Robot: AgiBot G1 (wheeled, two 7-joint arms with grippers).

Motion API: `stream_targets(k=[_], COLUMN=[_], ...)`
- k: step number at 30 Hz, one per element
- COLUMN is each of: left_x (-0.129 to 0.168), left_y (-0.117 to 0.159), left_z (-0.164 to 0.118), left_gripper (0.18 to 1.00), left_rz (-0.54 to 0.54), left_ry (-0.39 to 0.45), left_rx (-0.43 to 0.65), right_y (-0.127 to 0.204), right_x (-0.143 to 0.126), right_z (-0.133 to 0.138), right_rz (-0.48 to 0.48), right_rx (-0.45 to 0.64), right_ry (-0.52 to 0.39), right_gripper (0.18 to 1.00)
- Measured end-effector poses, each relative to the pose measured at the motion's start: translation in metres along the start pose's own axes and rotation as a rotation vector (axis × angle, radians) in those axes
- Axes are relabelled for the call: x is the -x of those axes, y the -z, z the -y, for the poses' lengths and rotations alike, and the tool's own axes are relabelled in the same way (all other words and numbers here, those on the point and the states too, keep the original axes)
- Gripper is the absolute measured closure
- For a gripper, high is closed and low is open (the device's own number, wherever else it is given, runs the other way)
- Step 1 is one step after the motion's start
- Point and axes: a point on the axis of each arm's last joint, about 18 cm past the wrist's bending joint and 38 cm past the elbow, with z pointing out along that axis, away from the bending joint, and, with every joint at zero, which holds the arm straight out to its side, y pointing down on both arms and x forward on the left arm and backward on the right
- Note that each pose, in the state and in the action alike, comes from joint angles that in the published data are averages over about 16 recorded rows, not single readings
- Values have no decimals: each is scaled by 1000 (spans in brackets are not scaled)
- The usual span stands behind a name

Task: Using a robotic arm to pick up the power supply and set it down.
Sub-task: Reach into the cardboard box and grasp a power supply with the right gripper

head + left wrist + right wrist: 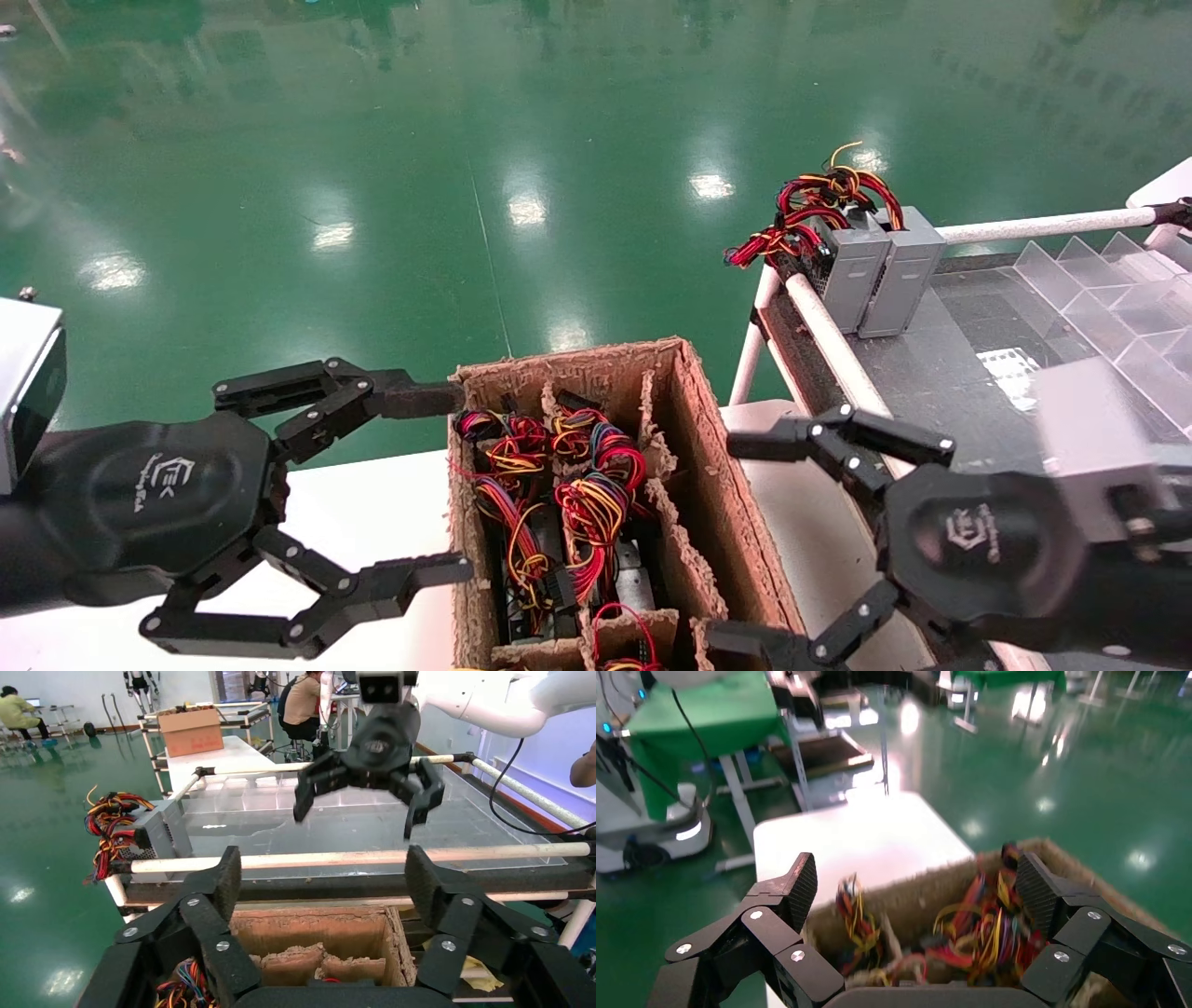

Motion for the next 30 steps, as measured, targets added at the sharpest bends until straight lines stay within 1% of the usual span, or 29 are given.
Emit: stream_targets(k=[5, 12, 19, 30], left_x=[0, 0, 0, 0], left_y=[0, 0, 0, 0], left_z=[0, 0, 0, 0], left_gripper=[334, 244, 199, 184], left_rz=[0, 0, 0, 0], left_ry=[0, 0, 0, 0], left_rx=[0, 0, 0, 0], right_y=[-16, -43, -63, -78], right_x=[-3, -8, -15, -22], right_z=[-21, -50, -73, -97], right_rz=[34, 93, 124, 128], right_rx=[90, 191, 244, 284], right_ry=[-77, -183, -243, -256], right_gripper=[178, 178, 178, 184])
